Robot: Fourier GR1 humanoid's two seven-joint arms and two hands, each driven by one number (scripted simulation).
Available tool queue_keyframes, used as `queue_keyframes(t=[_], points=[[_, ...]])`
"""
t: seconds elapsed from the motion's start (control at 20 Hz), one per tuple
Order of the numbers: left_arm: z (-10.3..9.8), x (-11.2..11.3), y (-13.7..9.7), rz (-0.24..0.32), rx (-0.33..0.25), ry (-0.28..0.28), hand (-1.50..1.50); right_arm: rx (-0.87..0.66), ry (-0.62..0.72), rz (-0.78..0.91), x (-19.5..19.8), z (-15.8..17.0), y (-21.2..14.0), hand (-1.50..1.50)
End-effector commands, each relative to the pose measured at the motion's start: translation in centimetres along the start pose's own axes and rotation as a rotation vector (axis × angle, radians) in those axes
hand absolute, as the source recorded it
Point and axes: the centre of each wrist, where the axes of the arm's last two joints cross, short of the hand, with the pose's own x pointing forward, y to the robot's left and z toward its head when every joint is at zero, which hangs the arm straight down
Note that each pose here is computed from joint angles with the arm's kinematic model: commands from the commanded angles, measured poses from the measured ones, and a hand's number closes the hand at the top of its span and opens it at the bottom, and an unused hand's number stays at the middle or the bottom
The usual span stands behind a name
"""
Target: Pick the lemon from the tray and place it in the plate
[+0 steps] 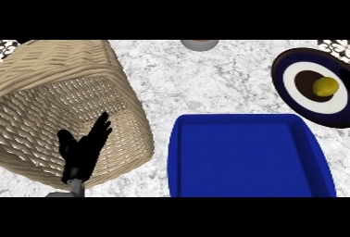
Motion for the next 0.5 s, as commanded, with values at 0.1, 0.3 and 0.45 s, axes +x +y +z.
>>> queue_keyframes(t=[0.1, 0.3, 0.45], points=[[0.7, -1.7, 0.2, 0.007, 0.039, 0.035, 0.00, 0.149, -0.005, -0.163, -2.7, 2.4, -3.3, -1.50], [1.4, -1.3, -0.3, 0.005, 0.009, 0.027, 0.00, 0.250, -0.041, -0.211, -7.3, 2.0, -6.0, -1.50], [0.3, -0.7, -0.7, -0.014, 0.014, 0.031, 0.00, 0.313, -0.029, -0.215, -12.2, 3.5, -9.0, -1.50]])
